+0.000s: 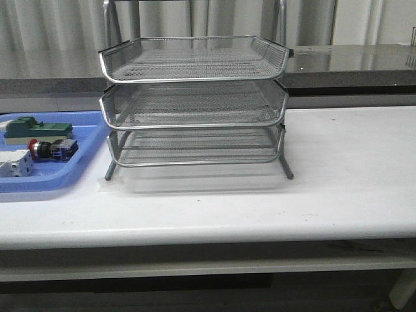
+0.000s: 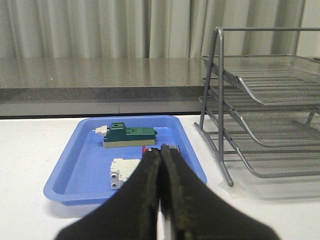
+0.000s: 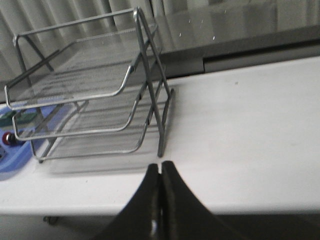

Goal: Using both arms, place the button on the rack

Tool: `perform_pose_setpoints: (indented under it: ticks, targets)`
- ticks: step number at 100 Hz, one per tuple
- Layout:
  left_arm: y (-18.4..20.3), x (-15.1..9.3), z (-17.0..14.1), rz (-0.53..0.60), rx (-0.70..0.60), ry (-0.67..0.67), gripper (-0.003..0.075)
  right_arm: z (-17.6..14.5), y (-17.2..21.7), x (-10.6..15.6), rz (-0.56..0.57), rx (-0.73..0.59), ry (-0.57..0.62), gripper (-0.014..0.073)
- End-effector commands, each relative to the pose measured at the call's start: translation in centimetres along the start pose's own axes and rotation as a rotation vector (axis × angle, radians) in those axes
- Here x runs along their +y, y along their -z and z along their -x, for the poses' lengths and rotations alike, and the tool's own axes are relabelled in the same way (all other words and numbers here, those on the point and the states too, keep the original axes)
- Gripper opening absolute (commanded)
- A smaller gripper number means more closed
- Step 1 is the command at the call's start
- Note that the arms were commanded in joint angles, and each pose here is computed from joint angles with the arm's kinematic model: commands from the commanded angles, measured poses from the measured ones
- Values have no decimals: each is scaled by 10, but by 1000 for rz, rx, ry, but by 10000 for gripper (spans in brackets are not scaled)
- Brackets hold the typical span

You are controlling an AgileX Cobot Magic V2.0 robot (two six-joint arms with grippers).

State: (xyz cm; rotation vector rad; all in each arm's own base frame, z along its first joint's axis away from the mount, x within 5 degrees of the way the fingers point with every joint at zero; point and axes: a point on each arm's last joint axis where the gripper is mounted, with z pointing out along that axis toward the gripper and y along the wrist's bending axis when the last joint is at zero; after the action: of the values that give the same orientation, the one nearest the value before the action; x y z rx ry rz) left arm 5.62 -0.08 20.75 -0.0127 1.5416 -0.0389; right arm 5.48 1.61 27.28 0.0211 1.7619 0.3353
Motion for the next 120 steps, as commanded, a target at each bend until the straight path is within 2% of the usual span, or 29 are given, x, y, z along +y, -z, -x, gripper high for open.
perform_pose_setpoints:
  ticks: [1, 19, 37, 63, 89, 100, 115, 120]
  targets:
    - [1, 0, -6, -6, -68, 14, -20, 31, -7, 7, 4, 21, -26, -69]
    - [1, 0, -6, -6, -68, 14, -20, 57, -43, 14, 9, 226, -87, -69]
    - [1, 0, -6, -6, -68, 14, -20, 70, -80, 14, -3, 333, -129, -69]
    - [1, 0, -6, -6, -68, 14, -20, 55, -124, 8, -24, 445, -267, -69]
    - [1, 0, -6, -6, -68, 14, -20, 37, -152, 5, -40, 537, -410, -62]
    - [1, 0, -6, -6, -68, 14, -20, 34, -159, 5, -35, 542, -457, 33]
    - [1, 0, -6, -6, -68, 14, -20, 33, -168, 5, -14, 522, -505, 302]
    - [1, 0, -6, -6, -68, 14, -20, 33, -171, 5, -7, 509, -516, 367]
